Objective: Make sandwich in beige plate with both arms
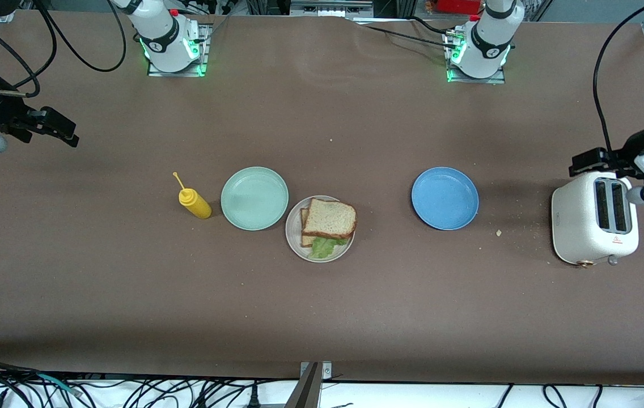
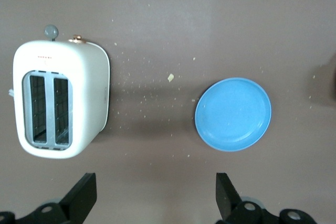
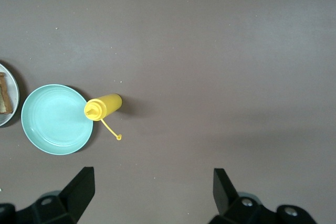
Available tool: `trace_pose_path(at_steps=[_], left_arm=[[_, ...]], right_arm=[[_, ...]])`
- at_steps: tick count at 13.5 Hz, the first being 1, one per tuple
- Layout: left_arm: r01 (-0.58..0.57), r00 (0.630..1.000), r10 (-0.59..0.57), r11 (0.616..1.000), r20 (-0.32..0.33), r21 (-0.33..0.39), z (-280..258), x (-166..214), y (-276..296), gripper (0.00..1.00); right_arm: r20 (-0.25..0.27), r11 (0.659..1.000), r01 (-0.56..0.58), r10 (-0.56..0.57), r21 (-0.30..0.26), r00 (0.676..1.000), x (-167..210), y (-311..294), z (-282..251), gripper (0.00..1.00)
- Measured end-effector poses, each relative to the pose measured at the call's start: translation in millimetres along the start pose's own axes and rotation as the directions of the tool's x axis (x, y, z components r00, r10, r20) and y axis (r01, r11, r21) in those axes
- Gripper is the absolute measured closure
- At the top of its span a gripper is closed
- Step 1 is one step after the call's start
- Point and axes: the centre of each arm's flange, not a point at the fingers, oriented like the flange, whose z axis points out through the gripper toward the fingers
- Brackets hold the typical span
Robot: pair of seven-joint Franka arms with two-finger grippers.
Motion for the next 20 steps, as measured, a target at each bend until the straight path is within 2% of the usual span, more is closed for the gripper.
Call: trace_pose_path(at_steps=[4,8,20], left_arm=[[0.006,1.000,-0.006,1.000,-0.028,0.004,-16,-21,20,0.00],[0.014,0.993,-0.013,1.000,-0.115,0.004,-37,-26,21,0.00],[0.014,0.995,-0.014,1.000,-0.101,0.004,-30,-24,22,0.00]], right_arm=[[0.000,1.000,0.000,0.000,0.000,1.000,0,0,0,0.00],[0.000,1.000,0.000,0.000,0.000,1.000,0,0,0,0.00],[0.000,1.000,0.001,-0.001,0.000,1.000,0,0,0,0.00]])
